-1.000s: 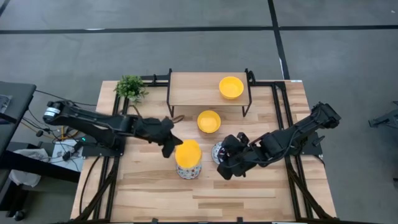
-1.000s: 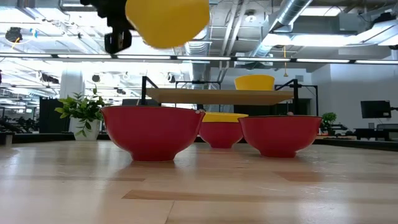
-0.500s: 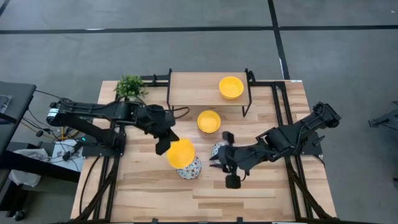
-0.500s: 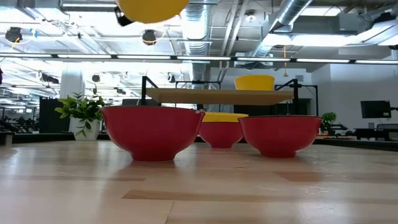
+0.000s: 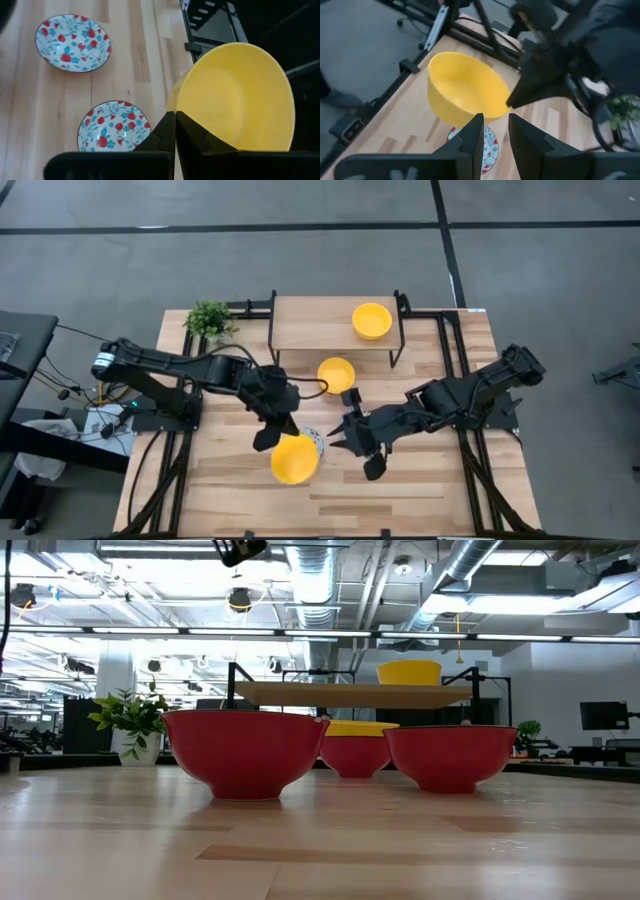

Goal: Pick & Place Mini bowls
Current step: Stack the bottom yellow bowl on the yellow bowl on the shelf

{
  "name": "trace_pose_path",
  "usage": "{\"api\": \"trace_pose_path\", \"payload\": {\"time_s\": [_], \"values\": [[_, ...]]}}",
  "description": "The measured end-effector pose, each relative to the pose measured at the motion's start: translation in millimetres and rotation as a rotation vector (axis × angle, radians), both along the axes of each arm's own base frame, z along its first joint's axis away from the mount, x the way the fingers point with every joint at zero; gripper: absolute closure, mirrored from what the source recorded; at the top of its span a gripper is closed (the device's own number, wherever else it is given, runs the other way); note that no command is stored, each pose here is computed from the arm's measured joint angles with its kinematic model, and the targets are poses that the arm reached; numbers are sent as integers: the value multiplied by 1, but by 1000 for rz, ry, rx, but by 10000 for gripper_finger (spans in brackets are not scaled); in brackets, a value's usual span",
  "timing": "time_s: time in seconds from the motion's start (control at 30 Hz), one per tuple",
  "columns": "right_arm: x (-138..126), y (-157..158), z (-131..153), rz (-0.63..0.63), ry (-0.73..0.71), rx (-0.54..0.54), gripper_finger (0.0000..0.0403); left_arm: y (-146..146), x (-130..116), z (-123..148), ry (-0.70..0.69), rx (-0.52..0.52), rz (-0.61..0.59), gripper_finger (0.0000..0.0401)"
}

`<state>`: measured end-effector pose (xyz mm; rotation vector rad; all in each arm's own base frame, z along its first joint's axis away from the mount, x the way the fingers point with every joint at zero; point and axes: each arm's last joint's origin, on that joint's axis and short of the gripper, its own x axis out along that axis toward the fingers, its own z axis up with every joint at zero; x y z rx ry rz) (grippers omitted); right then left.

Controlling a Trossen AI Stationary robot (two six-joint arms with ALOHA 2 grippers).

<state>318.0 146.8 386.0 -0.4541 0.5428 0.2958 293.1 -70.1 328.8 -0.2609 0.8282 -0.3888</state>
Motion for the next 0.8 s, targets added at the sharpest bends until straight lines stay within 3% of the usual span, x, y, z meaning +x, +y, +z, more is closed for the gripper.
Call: {"api": "trace_pose_path", "payload": {"time_s": [0.33, 0.67, 0.8], "values": [[18, 9, -27, 200, 56, -179, 321, -5, 2, 1, -33, 13, -28, 398], [25, 11, -30, 297, 10, -285, 321, -7, 12, -13, 19, 11, -28, 398], [26, 13, -33, 337, 19, -275, 321, -9, 19, -24, 61, -13, -60, 398]]}}
